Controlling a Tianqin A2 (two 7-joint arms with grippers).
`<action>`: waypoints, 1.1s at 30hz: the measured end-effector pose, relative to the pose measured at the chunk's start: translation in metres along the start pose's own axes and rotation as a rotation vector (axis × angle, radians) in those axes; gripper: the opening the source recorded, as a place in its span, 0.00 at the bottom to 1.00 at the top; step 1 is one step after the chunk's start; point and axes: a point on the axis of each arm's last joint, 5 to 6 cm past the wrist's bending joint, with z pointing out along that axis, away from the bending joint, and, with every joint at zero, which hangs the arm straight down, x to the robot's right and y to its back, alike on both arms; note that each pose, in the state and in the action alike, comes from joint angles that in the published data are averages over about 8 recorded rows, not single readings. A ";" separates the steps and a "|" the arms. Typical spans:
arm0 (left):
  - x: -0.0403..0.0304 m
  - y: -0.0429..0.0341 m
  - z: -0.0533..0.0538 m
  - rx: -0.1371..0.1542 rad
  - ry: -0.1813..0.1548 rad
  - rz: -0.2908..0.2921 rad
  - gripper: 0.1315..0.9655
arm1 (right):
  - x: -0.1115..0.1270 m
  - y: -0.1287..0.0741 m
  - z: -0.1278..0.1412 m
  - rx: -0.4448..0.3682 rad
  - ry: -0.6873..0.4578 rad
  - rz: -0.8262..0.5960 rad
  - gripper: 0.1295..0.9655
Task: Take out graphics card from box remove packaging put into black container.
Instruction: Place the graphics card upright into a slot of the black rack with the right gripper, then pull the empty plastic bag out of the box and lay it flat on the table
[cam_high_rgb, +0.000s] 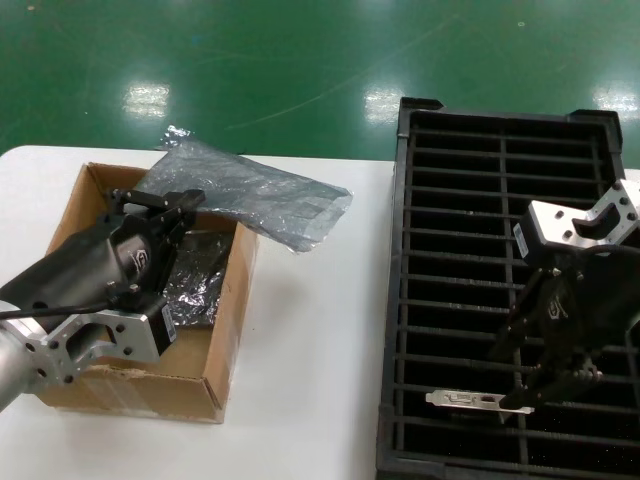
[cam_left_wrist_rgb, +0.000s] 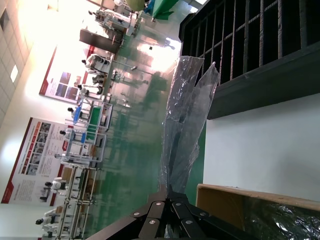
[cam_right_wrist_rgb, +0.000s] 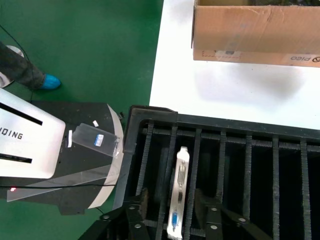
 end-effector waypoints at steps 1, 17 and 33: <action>0.0000 0.0000 0.000 0.000 0.000 0.000 0.01 | 0.000 0.000 0.000 0.001 0.001 -0.001 0.19; 0.0000 0.0000 0.000 0.000 0.000 0.000 0.01 | -0.013 0.010 -0.007 0.009 0.064 -0.007 0.57; -0.0030 -0.0078 0.001 0.004 0.025 -0.097 0.01 | -0.013 0.010 -0.007 0.009 0.064 -0.007 0.89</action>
